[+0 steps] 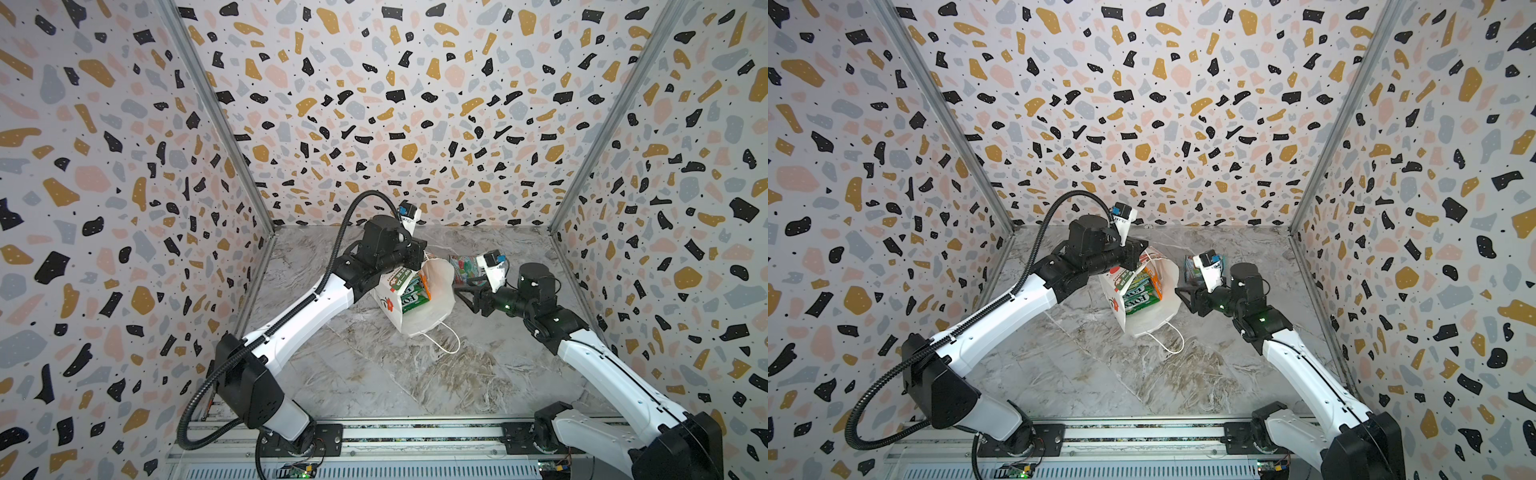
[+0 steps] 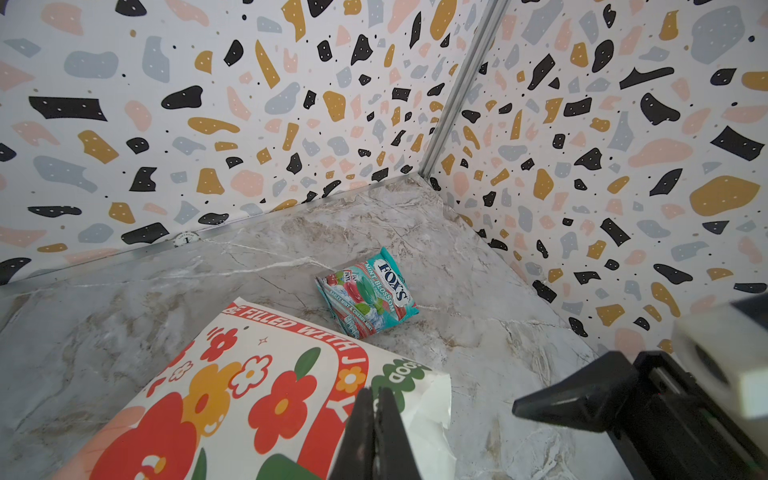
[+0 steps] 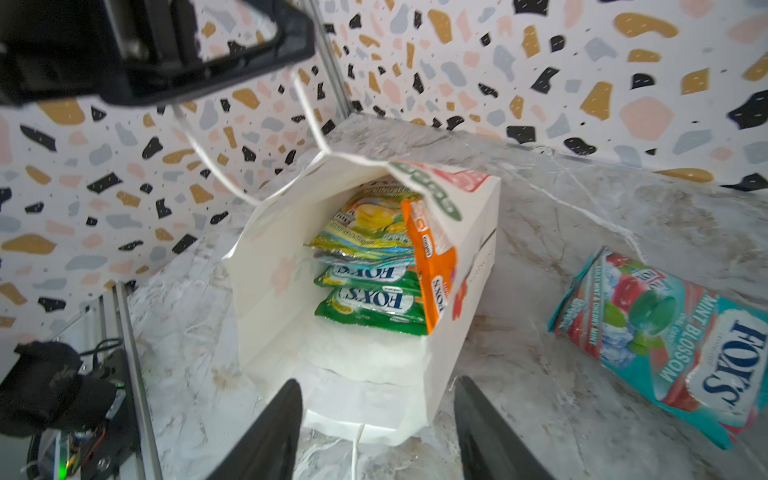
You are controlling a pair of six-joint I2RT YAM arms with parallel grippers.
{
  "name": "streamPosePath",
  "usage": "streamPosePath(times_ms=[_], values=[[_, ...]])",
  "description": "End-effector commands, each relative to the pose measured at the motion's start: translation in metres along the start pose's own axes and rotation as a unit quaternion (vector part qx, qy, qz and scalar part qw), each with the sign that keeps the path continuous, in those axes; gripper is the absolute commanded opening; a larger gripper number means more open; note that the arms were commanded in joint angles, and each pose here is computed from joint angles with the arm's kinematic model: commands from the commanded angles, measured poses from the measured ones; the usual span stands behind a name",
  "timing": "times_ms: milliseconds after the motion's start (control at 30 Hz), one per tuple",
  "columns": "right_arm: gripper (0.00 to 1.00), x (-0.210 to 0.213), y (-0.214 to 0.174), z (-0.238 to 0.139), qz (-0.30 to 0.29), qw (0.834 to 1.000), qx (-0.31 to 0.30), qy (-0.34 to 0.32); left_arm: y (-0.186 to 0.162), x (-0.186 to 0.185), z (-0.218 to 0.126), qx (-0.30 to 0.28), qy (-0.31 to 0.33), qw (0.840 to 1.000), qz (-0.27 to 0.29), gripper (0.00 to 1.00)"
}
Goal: Take the snacks out of the paper bag
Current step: 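Move the right gripper back into the bag opening toward the packet stack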
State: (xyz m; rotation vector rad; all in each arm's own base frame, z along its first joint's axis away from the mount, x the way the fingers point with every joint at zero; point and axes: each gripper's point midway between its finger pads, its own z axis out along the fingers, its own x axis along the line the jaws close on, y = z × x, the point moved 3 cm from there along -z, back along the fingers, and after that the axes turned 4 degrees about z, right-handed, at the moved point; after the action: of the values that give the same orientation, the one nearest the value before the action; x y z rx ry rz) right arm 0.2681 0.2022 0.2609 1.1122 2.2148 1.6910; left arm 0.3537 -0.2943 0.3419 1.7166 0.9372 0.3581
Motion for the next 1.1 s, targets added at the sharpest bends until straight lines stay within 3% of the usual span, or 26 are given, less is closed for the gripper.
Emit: streamPosePath(times_ms=[0, 233, 467, 1067], values=[[0.60, 0.016, 0.003, 0.011, -0.051, 0.999, 0.019, 0.002, 0.022, -0.006, -0.008, -0.035, -0.006, 0.999, 0.005, 0.00], [0.58, 0.031, -0.018, 0.048, -0.102, 0.992, 0.074, -0.030, 0.024, -0.007, -0.009, -0.035, -0.007, 0.999, 0.006, 0.00], [0.54, 0.013, -0.035, 0.076, -0.119, 0.980, 0.113, -0.116, 0.025, -0.008, -0.010, -0.036, -0.011, 0.999, 0.006, 0.00], [0.44, -0.025, -0.041, 0.129, -0.146, 0.954, 0.129, -0.230, 0.025, -0.011, -0.012, -0.035, -0.020, 0.999, 0.006, 0.00]])
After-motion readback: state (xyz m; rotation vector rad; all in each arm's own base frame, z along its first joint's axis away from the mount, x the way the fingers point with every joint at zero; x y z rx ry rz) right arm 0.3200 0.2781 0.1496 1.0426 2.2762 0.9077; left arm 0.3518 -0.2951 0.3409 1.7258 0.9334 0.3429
